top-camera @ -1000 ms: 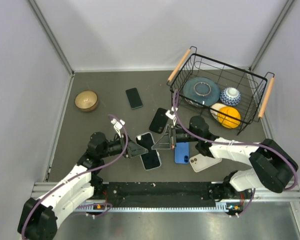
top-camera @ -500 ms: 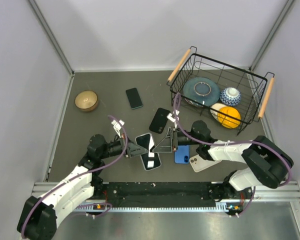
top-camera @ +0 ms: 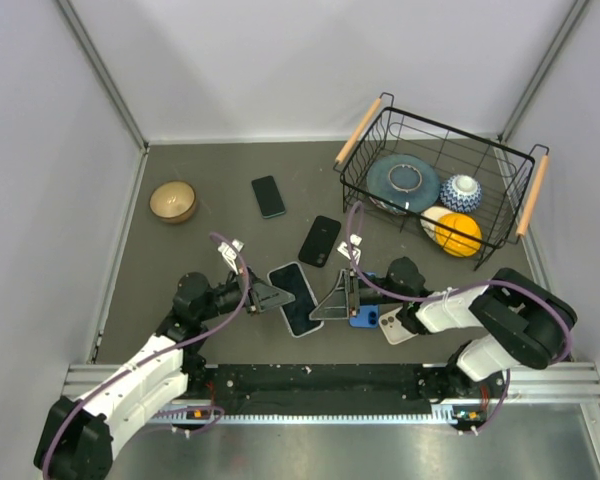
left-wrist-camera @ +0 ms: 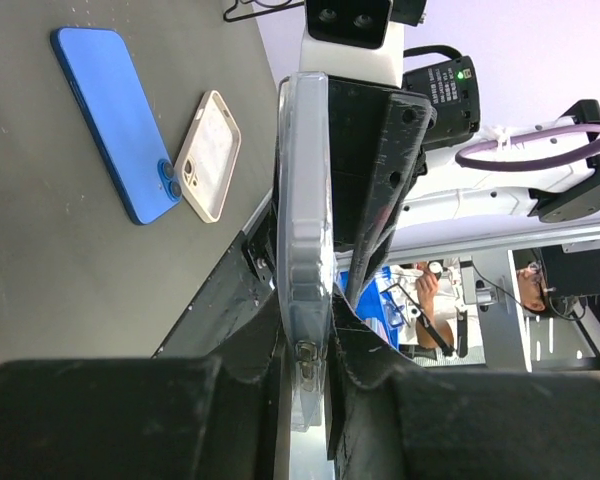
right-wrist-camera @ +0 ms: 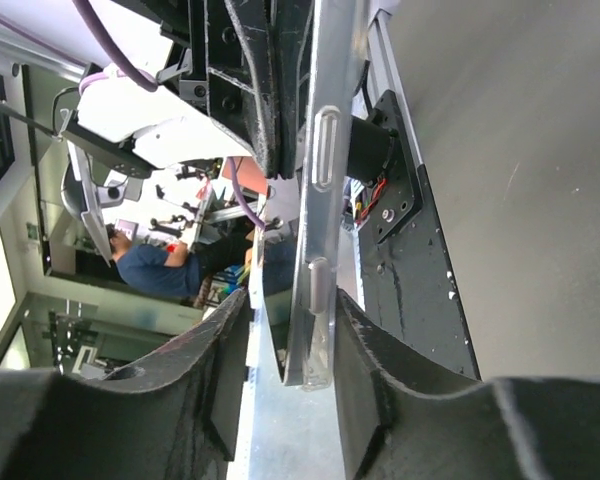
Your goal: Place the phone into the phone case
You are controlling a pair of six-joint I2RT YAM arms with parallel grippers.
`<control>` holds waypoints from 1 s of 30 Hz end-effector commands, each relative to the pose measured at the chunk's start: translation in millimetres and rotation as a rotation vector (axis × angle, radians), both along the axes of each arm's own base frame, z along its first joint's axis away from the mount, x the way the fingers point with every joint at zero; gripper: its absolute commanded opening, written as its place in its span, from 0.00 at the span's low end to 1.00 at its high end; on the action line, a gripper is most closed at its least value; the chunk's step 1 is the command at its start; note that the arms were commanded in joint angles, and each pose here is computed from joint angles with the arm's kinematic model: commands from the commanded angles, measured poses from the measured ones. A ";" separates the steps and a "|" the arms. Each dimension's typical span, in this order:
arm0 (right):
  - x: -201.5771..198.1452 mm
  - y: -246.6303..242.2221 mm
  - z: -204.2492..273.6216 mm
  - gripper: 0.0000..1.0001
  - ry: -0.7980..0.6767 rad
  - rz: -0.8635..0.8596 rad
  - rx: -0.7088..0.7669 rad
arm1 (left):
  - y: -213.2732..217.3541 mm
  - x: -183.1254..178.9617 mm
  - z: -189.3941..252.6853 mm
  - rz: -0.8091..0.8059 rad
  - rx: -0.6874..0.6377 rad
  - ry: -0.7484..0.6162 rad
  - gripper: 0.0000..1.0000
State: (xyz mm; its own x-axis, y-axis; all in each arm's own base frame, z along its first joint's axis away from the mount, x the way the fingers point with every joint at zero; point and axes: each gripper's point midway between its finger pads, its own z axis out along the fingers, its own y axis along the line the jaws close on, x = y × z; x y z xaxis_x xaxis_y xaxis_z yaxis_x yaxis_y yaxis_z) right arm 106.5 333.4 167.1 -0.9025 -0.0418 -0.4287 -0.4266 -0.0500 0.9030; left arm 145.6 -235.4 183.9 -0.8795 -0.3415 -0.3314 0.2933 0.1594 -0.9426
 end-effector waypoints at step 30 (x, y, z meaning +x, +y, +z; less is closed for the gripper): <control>30.6 22.7 48.8 0.00 -0.023 -0.127 0.121 | 6.4 -9.1 -24.8 0.024 0.080 0.058 0.00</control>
State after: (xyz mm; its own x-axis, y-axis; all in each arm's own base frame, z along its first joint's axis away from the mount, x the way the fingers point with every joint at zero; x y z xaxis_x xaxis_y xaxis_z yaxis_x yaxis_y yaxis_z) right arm 124.8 344.5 166.7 -0.9419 0.0480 -0.3325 -0.3323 0.0115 0.9431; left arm 133.4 -229.9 172.2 -0.8862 -0.3575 -0.2947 0.2590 0.1451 -0.9549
